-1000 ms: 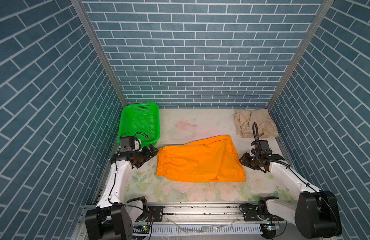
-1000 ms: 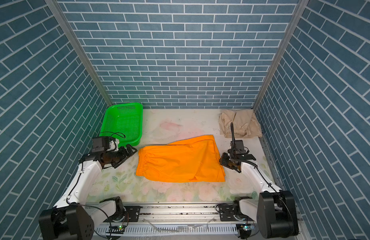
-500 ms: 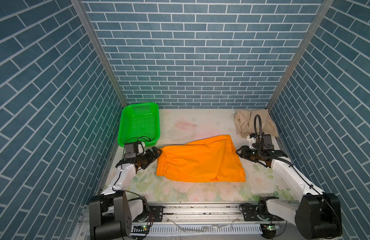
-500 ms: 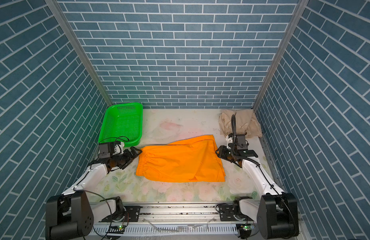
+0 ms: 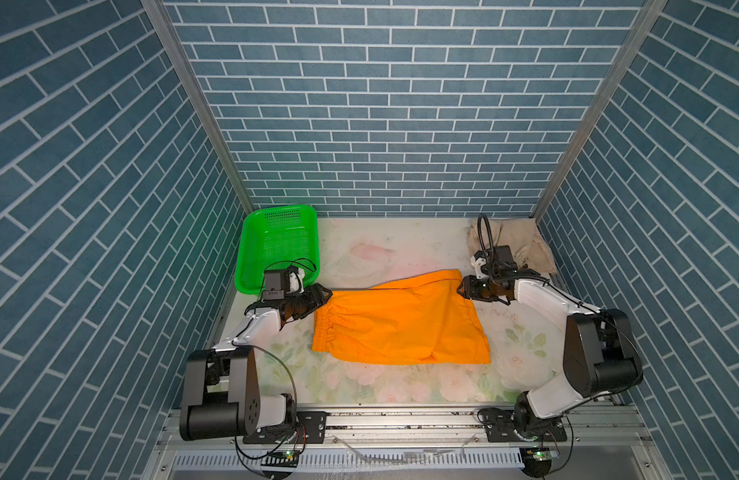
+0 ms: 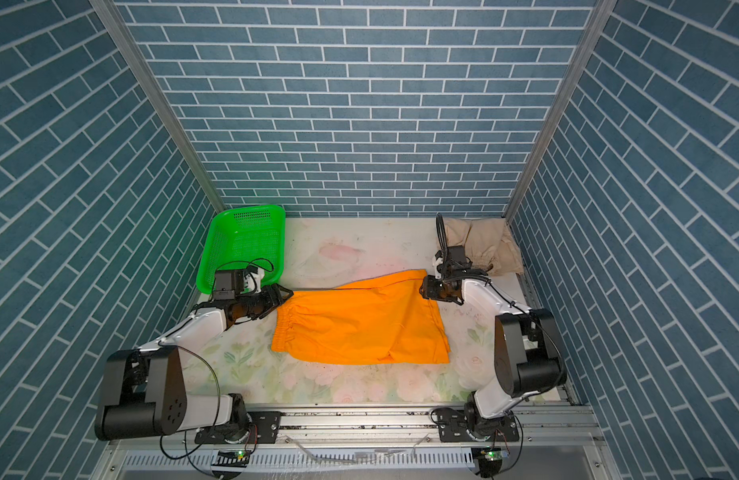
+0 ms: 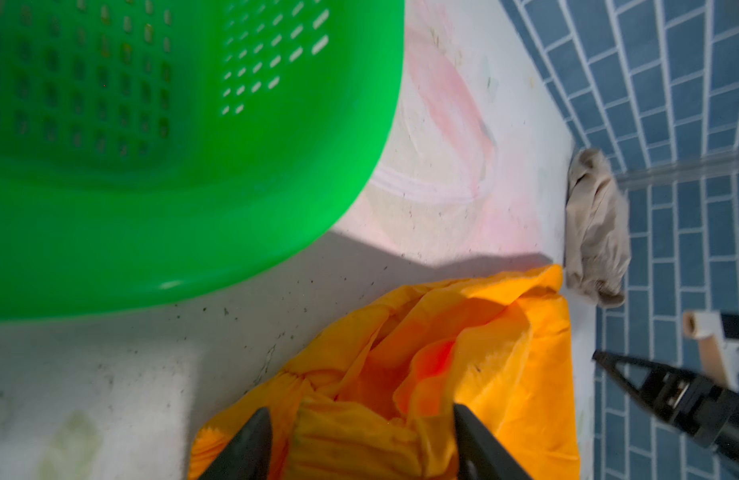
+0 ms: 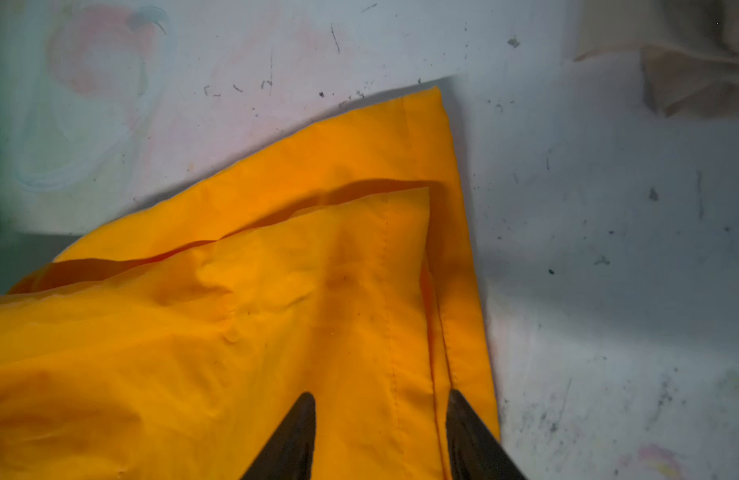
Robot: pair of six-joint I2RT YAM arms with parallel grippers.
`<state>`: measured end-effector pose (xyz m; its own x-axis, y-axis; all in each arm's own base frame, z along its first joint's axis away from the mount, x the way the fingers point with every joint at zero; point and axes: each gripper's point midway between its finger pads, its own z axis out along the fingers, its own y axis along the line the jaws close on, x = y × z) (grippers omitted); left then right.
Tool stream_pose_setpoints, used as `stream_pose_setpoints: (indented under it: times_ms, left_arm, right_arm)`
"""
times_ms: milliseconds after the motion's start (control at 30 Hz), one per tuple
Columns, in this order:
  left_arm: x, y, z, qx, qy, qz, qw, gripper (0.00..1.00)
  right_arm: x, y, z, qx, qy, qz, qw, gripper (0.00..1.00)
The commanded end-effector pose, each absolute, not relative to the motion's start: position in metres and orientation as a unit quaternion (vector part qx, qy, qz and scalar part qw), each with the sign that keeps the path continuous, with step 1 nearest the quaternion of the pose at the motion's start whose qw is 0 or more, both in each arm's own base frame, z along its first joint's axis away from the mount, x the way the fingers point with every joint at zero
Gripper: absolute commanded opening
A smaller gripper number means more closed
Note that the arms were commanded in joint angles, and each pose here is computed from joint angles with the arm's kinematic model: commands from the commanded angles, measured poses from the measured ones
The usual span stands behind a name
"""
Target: Fold and stack the shorts
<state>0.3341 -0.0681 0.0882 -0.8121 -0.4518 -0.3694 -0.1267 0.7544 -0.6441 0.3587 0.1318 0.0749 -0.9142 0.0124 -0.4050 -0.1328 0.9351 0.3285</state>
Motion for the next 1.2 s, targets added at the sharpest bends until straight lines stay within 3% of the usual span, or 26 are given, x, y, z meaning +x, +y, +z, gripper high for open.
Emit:
stream_pose_setpoints:
  times_ms: [0, 167, 267, 467, 767, 1000, 1067, 1100, 1133, 1167]
  left_arm:
    - [0.333, -0.064, 0.09, -0.152, 0.909, -0.289, 0.259, 0.56]
    - [0.324, -0.06, 0.083, -0.156, 0.919, -0.27, 0.241, 0.42]
    - [0.325, -0.059, 0.087, -0.156, 0.922, -0.266, 0.236, 0.35]
    - [0.318, -0.05, 0.093, -0.167, 0.936, -0.232, 0.208, 0.28]
    - [0.299, -0.035, 0.113, -0.142, 0.972, -0.121, 0.141, 0.25]
    - [0.302, -0.034, 0.108, -0.14, 0.975, -0.103, 0.14, 0.26]
    - [0.301, -0.028, 0.099, -0.145, 0.977, -0.086, 0.131, 0.45]
    - [0.302, -0.028, 0.096, -0.146, 0.977, -0.085, 0.131, 0.46]
    - [0.304, -0.028, 0.093, -0.148, 0.976, -0.086, 0.132, 0.5]
    - [0.305, -0.029, 0.092, -0.15, 0.976, -0.089, 0.134, 0.58]
  right_arm:
    - [0.367, 0.127, 0.062, -0.065, 0.968, 0.134, 0.2, 0.53]
    - [0.376, 0.133, 0.044, -0.084, 0.971, 0.123, 0.185, 0.51]
    - [0.385, 0.141, 0.044, -0.09, 0.968, 0.13, 0.195, 0.43]
    - [0.398, 0.142, 0.04, -0.09, 0.968, 0.121, 0.198, 0.0]
    - [0.399, 0.13, 0.082, -0.108, 0.961, 0.054, 0.249, 0.0]
    - [0.405, 0.138, 0.099, -0.148, 0.953, 0.023, 0.263, 0.0]
    - [0.399, 0.141, 0.096, -0.15, 0.959, 0.036, 0.238, 0.0]
    - [0.394, 0.14, 0.097, -0.144, 0.962, 0.039, 0.23, 0.12]
    - [0.386, 0.135, 0.101, -0.132, 0.965, 0.042, 0.222, 0.3]
    - [0.377, 0.132, 0.104, -0.12, 0.969, 0.052, 0.211, 0.4]
